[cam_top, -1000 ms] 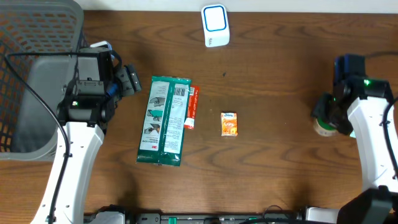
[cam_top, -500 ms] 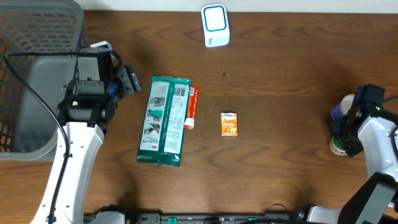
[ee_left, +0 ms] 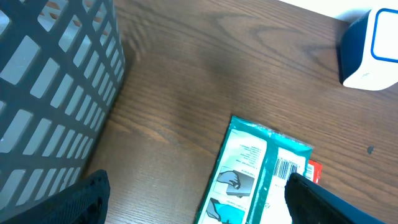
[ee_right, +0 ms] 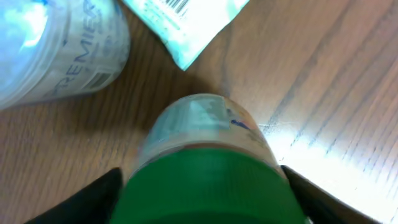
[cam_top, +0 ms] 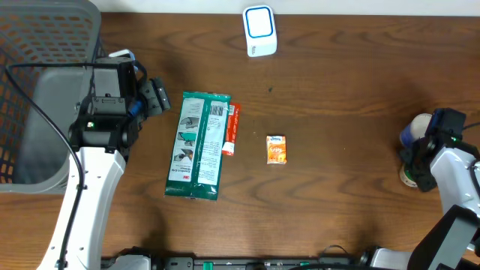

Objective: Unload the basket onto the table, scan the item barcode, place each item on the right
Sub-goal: 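Raise the right gripper and withdraw it leftward, then move the left gripper over the orange Kleenex tissue pack, then close the left gripper on the Kleenex pack and lift it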

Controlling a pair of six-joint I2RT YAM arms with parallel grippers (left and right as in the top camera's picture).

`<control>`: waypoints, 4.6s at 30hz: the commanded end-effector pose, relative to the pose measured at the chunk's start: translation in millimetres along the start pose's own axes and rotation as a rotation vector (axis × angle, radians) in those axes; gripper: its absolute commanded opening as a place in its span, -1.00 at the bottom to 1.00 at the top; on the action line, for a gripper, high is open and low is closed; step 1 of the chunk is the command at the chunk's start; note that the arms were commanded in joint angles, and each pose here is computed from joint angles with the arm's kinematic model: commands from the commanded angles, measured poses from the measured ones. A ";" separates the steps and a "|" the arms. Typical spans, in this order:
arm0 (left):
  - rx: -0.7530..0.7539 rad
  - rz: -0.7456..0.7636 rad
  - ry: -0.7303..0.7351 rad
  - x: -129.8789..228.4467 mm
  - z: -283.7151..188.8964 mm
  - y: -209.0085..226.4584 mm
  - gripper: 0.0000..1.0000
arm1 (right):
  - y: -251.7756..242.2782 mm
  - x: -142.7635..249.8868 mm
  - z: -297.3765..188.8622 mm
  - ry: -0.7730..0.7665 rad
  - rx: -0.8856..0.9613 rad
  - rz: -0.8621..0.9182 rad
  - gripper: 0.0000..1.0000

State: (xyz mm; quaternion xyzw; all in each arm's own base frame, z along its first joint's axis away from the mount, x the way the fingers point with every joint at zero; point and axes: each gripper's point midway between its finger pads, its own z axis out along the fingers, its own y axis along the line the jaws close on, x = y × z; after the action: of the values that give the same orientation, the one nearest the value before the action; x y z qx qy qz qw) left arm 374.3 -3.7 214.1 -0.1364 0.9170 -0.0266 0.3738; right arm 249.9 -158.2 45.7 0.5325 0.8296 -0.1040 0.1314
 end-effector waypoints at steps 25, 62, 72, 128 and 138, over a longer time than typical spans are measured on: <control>-0.012 -0.008 -0.010 -1.8 -2.0 2.8 0.72 | 111.9 15.0 -146.0 0.128 -0.540 -0.545 0.96; 0.463 -0.031 0.399 87.3 0.7 -90.8 0.49 | 138.3 61.0 -122.1 0.066 -0.494 -0.737 0.99; 0.501 0.183 0.598 173.8 31.0 -162.4 0.48 | 136.0 58.1 -119.7 0.057 -0.478 -0.733 0.99; 0.408 0.301 0.621 275.7 77.2 -230.9 -0.83 | 136.1 58.3 -119.7 0.058 -0.478 -0.734 0.98; 0.577 0.176 0.529 199.9 39.6 -238.5 -0.86 | 136.1 58.3 -119.7 0.058 -0.478 -0.734 0.99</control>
State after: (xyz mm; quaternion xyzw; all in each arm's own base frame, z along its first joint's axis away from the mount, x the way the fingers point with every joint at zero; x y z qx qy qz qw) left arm 312.3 -291.2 44.4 0.0727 0.9616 -0.2302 0.1307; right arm 338.6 -12.2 133.7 0.1618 0.9680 0.0713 0.1783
